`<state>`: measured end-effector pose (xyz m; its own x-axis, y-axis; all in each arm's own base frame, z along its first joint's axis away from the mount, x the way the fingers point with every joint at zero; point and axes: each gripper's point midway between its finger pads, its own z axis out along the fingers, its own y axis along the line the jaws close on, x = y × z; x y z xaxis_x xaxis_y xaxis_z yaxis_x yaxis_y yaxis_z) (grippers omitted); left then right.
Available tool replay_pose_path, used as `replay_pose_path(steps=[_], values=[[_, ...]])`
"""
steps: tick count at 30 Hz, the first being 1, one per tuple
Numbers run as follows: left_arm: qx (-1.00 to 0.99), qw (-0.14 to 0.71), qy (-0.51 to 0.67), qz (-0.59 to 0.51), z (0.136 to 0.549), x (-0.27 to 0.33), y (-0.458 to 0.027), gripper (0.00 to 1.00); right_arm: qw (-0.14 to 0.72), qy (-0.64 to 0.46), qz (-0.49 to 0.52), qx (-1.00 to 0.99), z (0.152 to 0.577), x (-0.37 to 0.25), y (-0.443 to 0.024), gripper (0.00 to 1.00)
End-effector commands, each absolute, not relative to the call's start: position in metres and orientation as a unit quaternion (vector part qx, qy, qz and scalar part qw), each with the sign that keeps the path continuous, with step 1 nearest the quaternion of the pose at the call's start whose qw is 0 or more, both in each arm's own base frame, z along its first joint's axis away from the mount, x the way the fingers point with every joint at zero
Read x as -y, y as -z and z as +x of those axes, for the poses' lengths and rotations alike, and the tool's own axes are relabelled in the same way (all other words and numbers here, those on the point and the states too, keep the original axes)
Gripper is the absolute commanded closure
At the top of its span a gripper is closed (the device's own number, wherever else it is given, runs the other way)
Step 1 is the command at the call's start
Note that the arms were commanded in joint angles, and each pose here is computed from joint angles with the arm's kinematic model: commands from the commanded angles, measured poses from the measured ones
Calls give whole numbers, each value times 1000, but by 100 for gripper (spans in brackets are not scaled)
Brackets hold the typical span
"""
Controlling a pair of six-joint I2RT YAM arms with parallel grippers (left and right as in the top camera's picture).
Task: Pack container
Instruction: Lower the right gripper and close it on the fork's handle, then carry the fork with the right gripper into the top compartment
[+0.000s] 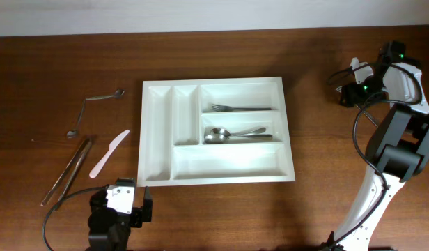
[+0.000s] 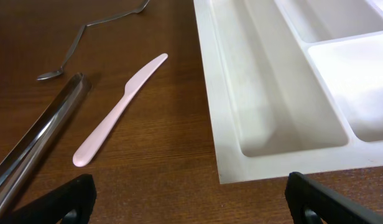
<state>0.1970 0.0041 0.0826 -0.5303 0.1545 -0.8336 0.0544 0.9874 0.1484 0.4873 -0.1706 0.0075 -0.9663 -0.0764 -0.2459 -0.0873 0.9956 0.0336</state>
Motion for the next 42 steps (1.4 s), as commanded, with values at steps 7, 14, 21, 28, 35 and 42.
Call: replay_pose_path(steps=[7,14,21,28,35,42], values=[[-873,480,-58,65,197,-5,-82,1,112,-32,-37,-993,484,168,3,47],[-873,480,-58,65,197,-5,-82,1,108,-34,-36,-993,482,167,3,59],[-873,480,-58,65,197,-5,-82,1,100,-38,-35,-994,478,166,4,71],[-873,480,-58,65,197,-5,-82,1,97,-44,-26,-994,476,164,4,84],[-873,480,-58,65,197,-5,-82,1,97,-49,-22,-994,476,162,4,96],[-873,480,-58,65,197,-5,-82,1,100,-59,-17,-993,477,159,3,96]])
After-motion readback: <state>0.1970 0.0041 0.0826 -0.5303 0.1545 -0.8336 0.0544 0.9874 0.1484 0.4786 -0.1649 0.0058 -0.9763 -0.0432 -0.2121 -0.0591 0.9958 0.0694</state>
